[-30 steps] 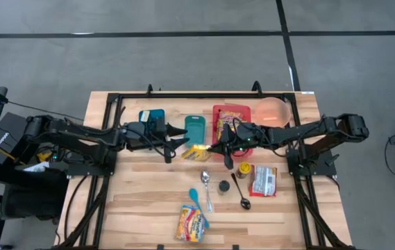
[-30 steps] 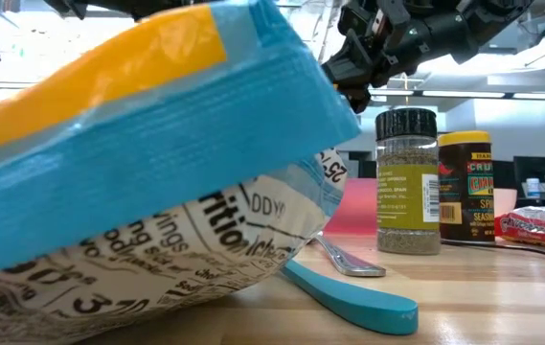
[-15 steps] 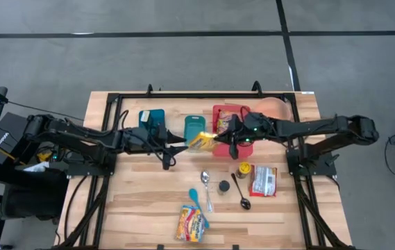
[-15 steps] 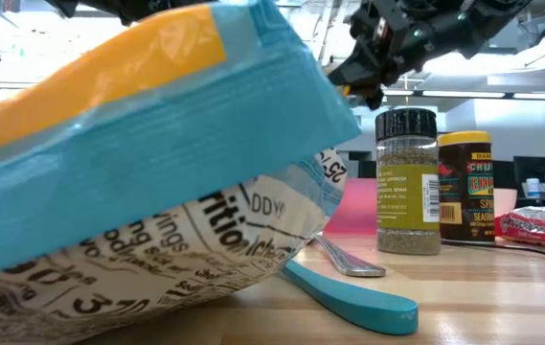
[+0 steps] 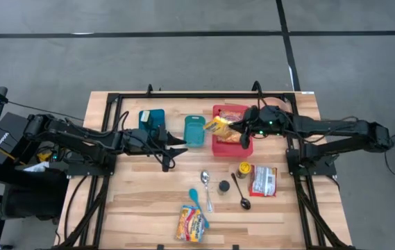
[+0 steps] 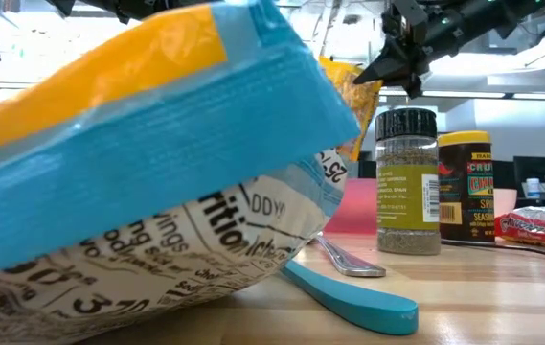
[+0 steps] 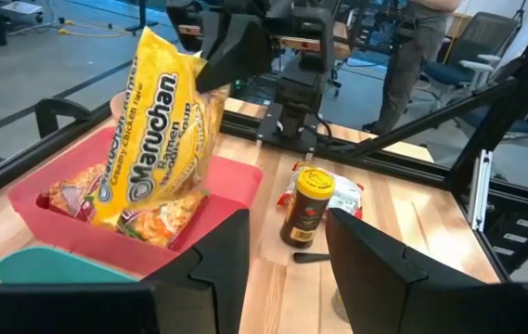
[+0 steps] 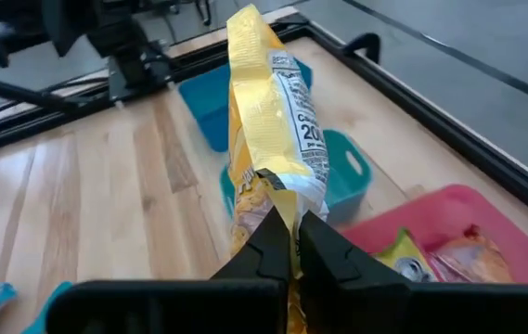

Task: Pick & Place Food Item
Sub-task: Put the yellow noodle pack into the red bin

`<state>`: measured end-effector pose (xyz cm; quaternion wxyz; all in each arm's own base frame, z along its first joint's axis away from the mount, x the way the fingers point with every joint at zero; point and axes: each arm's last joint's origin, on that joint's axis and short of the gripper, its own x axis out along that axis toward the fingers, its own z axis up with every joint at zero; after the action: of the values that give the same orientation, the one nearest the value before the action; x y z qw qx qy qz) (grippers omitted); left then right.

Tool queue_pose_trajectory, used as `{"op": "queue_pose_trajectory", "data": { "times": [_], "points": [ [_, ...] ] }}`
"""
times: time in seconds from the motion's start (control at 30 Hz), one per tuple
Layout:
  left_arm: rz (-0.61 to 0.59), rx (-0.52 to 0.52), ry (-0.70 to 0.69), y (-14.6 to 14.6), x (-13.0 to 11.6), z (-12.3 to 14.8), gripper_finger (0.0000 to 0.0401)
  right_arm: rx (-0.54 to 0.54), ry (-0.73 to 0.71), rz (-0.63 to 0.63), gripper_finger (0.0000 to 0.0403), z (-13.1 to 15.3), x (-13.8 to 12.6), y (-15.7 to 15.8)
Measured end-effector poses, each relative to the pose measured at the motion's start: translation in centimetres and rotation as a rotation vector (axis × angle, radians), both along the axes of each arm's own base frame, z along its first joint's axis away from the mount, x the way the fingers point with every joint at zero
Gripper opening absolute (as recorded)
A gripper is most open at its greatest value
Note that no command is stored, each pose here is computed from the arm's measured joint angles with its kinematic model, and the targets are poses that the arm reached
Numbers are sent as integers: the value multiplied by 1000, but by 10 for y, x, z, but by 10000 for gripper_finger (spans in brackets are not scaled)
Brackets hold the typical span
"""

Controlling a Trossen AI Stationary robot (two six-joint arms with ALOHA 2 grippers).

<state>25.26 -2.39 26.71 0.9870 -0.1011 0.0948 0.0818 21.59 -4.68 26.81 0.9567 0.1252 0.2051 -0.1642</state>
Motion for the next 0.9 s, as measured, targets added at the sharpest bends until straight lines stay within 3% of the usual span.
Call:
{"op": "queue_pose_trajectory", "data": {
  "times": [0.3, 0.6, 0.7, 0.9],
  "points": [
    [0, 0, 0, 0, 0, 0, 140, 82, -30, -120, 0, -16, -27, -4],
    [0, 0, -1, 0, 0, 0, 140, 230, -66, -207, 2, -35, -40, -3],
    [0, 0, -1, 0, 0, 0, 140, 241, -38, -212, 2, -44, -42, -3],
    [0, 0, -1, 0, 0, 0, 140, 240, -1, -107, 2, -50, -44, -5]
  ]
}}
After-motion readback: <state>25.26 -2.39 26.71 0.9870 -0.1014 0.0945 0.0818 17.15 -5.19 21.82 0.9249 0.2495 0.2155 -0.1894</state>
